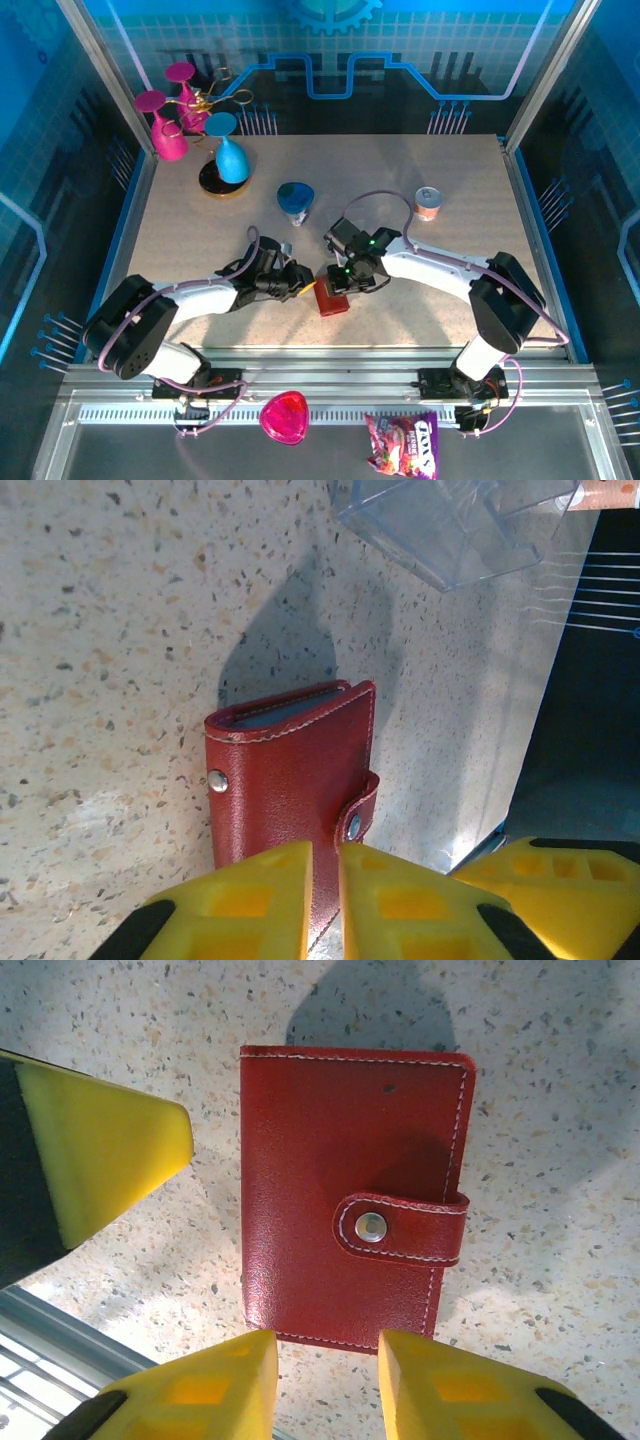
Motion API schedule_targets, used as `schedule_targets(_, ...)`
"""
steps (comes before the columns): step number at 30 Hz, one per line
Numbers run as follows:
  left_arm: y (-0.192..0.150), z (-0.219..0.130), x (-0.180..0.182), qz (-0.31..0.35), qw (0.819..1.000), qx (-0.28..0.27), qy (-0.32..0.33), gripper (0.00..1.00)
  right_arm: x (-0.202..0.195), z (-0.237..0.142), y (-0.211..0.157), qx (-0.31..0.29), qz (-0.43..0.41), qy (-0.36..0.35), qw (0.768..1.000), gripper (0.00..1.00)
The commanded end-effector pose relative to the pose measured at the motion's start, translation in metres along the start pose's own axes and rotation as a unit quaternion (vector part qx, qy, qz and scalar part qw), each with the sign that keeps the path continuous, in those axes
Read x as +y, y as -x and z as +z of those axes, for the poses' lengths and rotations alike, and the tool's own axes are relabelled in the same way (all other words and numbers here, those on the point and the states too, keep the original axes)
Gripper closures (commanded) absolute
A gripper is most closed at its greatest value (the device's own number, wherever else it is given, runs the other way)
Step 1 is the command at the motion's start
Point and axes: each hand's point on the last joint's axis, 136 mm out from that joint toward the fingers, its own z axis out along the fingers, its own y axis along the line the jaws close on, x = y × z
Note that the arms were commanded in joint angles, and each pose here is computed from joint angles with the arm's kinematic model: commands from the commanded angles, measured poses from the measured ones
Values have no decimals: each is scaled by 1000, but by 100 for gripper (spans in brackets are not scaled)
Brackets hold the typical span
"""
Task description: Take the credit cards out of the card holder
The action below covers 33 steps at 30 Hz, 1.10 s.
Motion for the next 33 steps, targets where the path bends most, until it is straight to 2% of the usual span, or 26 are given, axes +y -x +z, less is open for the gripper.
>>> schedule_targets(1, -3, -1, -13, -7, 999, 7, -32, 87, 1, 1, -2, 9, -14, -23, 1000, 68)
schedule_targets(7, -11, 4, -15, -7, 999, 19, -29, 89, -1, 10, -1, 17, -25, -43, 999, 68)
schedule_targets(11, -12, 10, -3, -28, 999, 17, -15, 94, -3, 15, 3, 19, -24, -54, 998, 67)
schedule_targets(15, -9, 9, 8, -47, 999, 1, -5, 95, -3, 21, 6, 22, -30, -67, 997, 67)
schedule_targets(33, -7, 8, 17, -59, 998, -5, 0, 97, -8, 43, 8, 56, -51, -109, 991, 65)
